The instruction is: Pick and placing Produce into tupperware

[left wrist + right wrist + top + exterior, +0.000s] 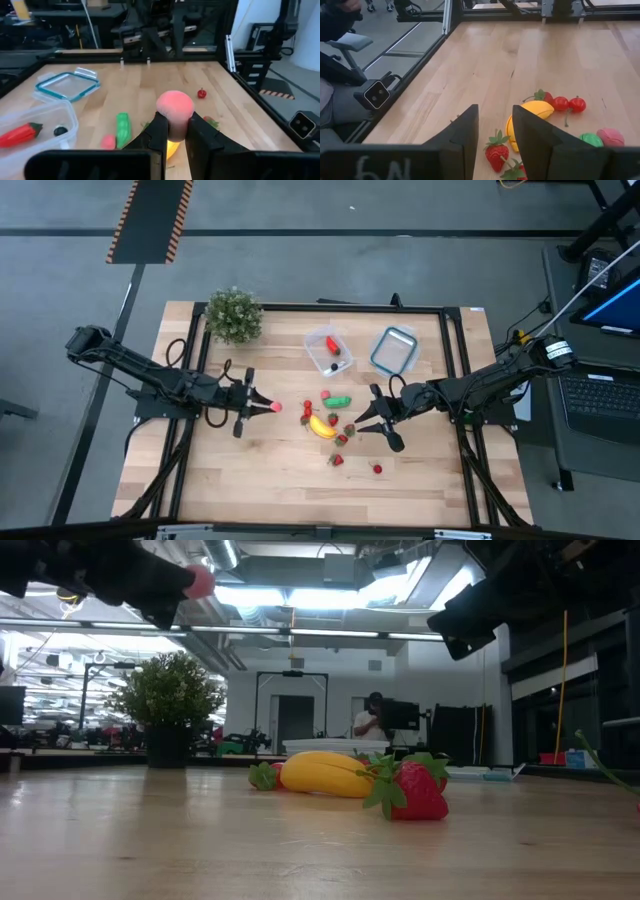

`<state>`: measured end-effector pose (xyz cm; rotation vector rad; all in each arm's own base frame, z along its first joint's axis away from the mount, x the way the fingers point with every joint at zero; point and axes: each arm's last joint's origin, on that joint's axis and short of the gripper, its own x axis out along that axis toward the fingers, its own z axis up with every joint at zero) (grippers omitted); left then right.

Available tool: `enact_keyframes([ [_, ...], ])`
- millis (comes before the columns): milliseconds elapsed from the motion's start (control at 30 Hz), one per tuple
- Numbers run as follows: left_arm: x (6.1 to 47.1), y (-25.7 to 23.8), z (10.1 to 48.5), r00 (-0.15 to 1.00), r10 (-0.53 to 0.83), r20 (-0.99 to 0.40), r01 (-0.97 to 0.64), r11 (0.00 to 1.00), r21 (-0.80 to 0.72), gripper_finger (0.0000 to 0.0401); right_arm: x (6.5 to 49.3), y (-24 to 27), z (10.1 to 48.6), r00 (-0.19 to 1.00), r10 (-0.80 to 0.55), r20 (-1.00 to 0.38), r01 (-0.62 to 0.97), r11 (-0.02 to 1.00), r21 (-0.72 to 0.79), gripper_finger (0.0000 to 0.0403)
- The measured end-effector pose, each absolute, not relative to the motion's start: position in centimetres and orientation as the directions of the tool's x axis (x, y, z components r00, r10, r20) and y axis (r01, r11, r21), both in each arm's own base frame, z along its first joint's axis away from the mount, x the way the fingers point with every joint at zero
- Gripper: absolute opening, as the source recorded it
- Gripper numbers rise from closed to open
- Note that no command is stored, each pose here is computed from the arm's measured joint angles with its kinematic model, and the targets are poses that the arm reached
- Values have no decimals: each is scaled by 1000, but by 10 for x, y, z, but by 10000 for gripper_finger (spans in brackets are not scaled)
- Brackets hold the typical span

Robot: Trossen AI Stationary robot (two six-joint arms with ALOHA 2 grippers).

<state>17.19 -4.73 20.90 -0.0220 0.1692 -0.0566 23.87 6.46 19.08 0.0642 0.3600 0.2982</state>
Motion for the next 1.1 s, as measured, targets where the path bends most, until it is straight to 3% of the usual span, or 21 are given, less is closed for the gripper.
enact_keyframes([
  [300,177,-43,206,975,151,-160,-152,988,4,38,239,65,192,897,299,-326,-277,954,112,122],
  [533,184,-43,195,951,234,-203,-229,972,47,38,239,65,192,899,299,-321,-277,954,114,122],
  [1100,195,-24,193,952,236,-193,-237,971,19,38,240,65,195,908,301,-290,-281,953,111,122],
])
